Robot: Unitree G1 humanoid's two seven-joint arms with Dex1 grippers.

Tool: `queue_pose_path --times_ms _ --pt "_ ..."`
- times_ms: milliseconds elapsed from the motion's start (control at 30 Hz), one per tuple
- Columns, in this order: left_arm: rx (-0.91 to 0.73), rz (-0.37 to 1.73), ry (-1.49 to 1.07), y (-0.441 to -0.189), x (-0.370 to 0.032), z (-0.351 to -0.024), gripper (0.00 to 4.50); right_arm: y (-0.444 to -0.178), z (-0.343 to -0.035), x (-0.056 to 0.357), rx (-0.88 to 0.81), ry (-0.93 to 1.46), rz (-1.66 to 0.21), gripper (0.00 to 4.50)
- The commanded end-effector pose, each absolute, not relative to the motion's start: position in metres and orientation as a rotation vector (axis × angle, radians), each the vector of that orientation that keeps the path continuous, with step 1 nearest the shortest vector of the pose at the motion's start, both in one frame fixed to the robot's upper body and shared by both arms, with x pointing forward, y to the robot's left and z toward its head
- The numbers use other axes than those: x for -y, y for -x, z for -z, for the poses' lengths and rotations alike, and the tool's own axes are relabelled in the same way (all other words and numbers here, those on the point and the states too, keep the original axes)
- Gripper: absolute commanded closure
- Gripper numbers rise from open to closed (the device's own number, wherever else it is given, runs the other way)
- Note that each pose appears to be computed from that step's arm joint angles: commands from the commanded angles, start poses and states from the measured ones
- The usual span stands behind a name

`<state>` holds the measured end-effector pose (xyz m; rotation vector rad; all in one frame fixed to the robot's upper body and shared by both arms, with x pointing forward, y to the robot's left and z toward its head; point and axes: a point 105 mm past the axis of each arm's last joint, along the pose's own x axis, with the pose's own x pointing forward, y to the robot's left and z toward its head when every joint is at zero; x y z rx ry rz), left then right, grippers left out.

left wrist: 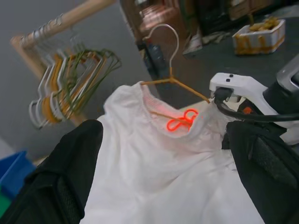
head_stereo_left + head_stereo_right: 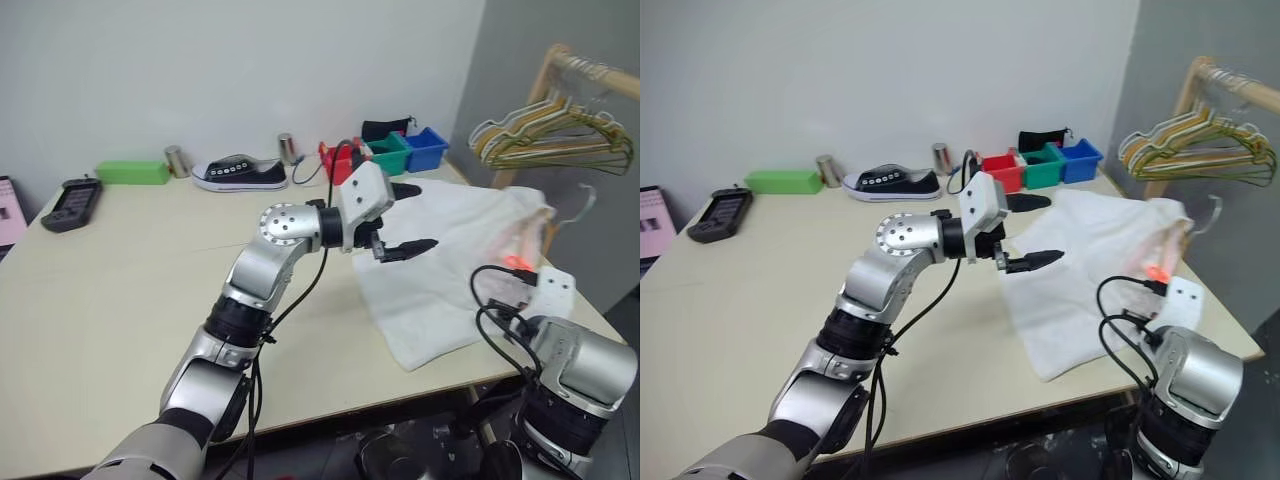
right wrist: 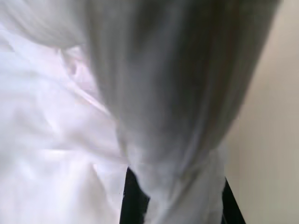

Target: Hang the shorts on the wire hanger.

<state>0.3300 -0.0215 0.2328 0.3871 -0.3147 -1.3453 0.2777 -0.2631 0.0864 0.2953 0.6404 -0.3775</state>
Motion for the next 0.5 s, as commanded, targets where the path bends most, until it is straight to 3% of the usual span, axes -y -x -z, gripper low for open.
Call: queue_pose_path --times_ms 33,167,500 --pt "0.412 1.38 -0.405 -0.328 0.041 -0.254 0.02 -0.27 -0.111 0.286 -0.551 -0.257 0.542 4.5" --pt "0.464 1.385 -0.398 -0.329 0.059 -0.267 0.02 -0.274 -0.137 0.302 -0.488 -0.148 0.615 4.5" --pt "0.558 1.416 -0.348 -0.32 0.085 -0.292 0.02 -0.31 -0.184 0.312 -0.363 0.125 0.569 4.5"
